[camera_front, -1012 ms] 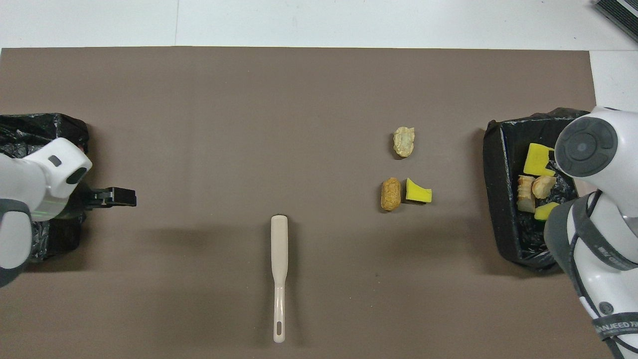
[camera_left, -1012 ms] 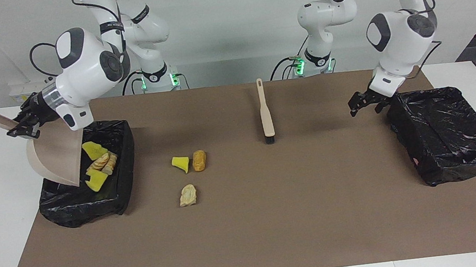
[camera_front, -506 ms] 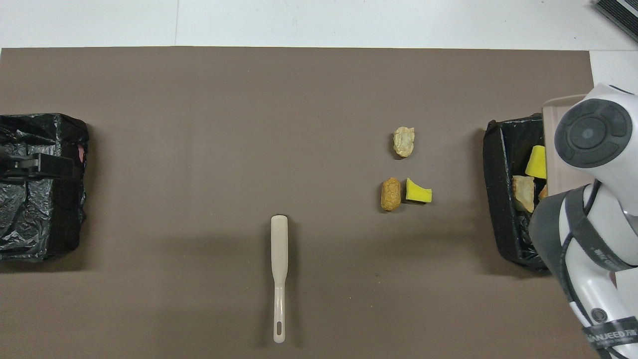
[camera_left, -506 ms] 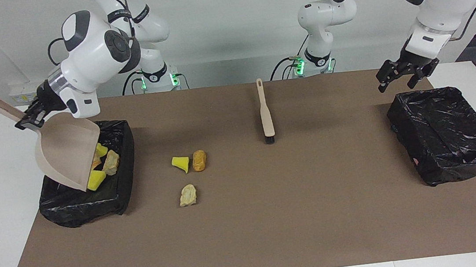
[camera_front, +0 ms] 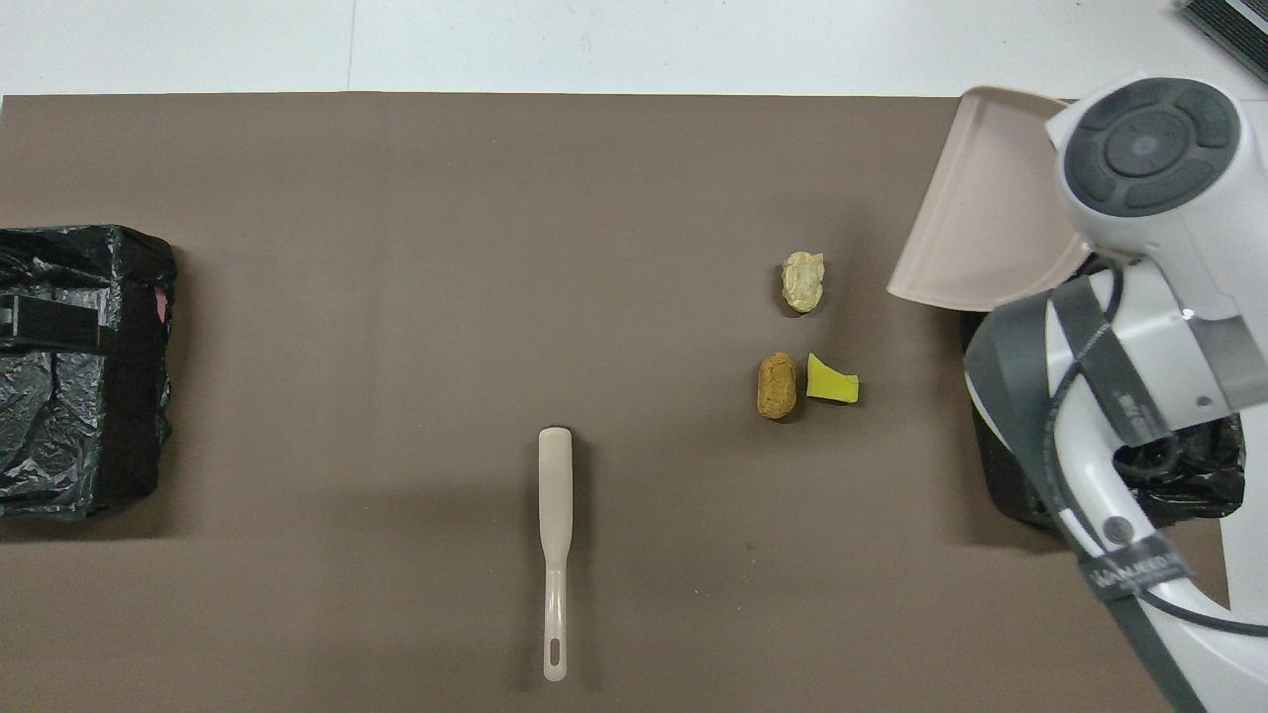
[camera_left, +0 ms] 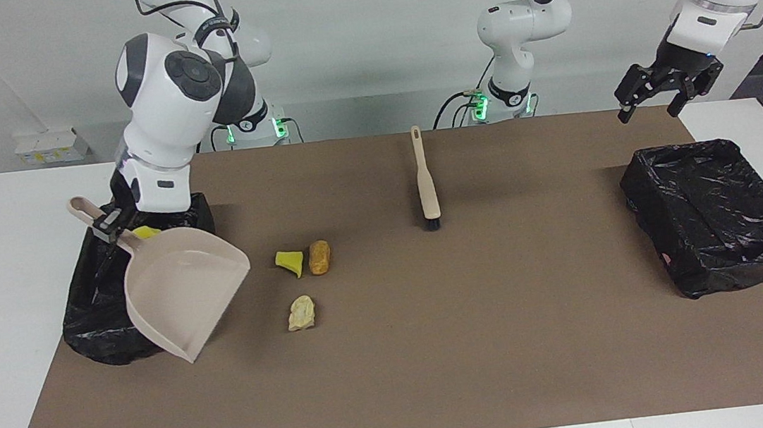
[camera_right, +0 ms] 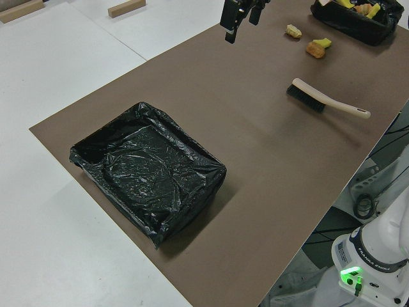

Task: Sweep and dump trash in bin
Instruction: 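Bring the empty dustpan back to the table center with the right gripper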

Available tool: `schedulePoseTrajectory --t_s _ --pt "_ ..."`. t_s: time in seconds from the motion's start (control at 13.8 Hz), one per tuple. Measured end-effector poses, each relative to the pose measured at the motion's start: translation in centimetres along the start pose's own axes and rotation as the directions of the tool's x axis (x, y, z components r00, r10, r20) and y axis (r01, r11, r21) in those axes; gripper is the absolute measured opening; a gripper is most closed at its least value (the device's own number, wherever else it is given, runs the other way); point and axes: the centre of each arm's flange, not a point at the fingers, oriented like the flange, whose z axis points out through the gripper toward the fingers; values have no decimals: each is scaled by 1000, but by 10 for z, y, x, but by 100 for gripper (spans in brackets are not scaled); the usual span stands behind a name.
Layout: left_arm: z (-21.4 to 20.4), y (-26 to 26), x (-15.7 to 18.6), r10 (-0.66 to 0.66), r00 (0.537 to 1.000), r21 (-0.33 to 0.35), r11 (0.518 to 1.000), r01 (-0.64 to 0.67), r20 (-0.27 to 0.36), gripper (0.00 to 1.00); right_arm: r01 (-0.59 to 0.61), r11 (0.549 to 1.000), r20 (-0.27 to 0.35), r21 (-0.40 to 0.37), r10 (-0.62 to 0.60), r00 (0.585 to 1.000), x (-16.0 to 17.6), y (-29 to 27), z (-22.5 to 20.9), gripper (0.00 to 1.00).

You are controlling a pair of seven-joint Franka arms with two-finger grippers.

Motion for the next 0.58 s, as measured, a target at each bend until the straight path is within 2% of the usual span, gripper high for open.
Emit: schedulePoseTrajectory --t_s 0.14,0.29,0.43,0.58 --pt "0 0 0 0 1000 0 1000 0 2 100 -166 983 -74 78 171 982 47 -14 -7 33" --pt "0 0 0 -1 1000 0 1000 1 3 100 -332 928 -110 171 352 929 86 -25 -17 33" --pt "1 0 -1 -1 1000 0 1000 1 6 100 -497 825 -111 270 539 835 129 -45 -32 33" --pt "3 -1 -1 -1 1000 0 1000 1 12 100 -614 686 -85 389 691 718 172 -69 -48 33"
